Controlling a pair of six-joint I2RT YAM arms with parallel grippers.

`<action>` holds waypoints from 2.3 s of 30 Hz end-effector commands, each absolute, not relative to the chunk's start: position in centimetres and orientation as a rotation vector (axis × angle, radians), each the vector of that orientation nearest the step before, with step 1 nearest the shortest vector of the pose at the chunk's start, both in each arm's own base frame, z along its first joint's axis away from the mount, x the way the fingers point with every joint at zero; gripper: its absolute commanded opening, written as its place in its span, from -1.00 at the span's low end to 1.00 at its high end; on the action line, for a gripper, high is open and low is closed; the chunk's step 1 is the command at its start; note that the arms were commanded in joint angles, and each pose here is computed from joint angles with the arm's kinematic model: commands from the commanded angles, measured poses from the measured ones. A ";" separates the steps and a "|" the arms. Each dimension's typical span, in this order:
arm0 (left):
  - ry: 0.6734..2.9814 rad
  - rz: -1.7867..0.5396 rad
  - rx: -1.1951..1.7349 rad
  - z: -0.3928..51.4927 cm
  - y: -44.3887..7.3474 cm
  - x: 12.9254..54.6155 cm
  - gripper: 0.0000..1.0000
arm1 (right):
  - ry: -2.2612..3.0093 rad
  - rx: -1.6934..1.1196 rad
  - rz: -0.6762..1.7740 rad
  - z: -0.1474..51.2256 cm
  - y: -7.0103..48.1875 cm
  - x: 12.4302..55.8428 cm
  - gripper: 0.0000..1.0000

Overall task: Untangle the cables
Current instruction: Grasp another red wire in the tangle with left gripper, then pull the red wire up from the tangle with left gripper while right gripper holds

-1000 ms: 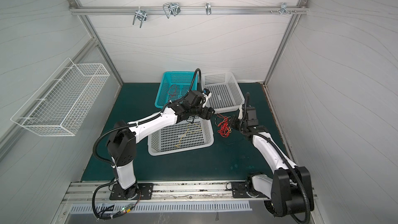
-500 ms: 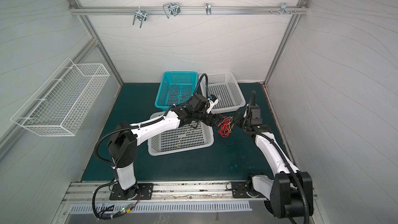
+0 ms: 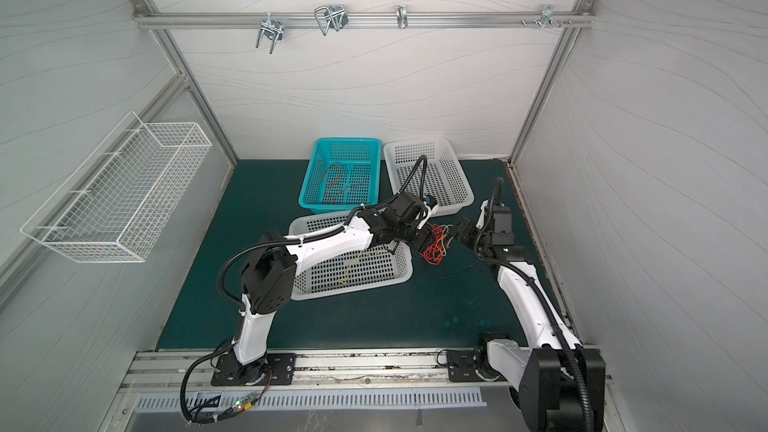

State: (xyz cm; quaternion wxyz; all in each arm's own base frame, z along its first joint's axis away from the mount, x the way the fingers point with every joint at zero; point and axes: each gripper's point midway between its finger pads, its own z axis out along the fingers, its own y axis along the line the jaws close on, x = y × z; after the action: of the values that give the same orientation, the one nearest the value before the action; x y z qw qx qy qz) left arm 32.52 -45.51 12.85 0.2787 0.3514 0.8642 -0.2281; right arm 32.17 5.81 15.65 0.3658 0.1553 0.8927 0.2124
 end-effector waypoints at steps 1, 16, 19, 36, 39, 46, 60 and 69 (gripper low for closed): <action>2.299 -0.541 0.929 13.3 -46.1 33.6 0.01 | 2.312 0.368 0.563 15.1 6.1 31.7 0.15; 2.356 -0.498 0.929 11.1 -46.7 33.9 -0.77 | 2.321 0.343 0.595 14.2 6.5 31.4 0.18; 2.349 -0.500 0.924 11.6 -46.8 33.8 -1.00 | 2.313 0.337 0.611 14.2 6.7 31.3 0.19; 2.238 -0.795 0.806 20.7 -48.6 32.5 -1.00 | 2.321 0.296 0.900 14.1 10.2 30.7 0.16; 2.206 -0.851 0.800 22.3 -48.9 32.2 -1.00 | 2.325 0.305 0.900 13.8 10.3 30.7 0.14; 2.142 -0.959 0.806 24.9 -49.6 31.4 -1.00 | 2.359 0.315 0.865 12.5 10.7 31.1 0.11; 1.990 -0.949 0.822 30.1 -48.9 31.5 -1.00 | 2.481 0.413 0.668 7.5 9.6 31.9 -0.03; 1.852 -0.810 0.819 35.9 -46.6 32.2 -1.00 | 2.480 0.474 0.593 7.3 7.2 31.7 -0.02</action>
State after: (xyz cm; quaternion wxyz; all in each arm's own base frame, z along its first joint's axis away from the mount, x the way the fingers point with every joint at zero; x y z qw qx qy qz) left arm 31.93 -47.53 29.33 0.3878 0.3318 0.7947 -0.3285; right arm 32.15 8.39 7.70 0.2730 0.1614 0.9175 0.2402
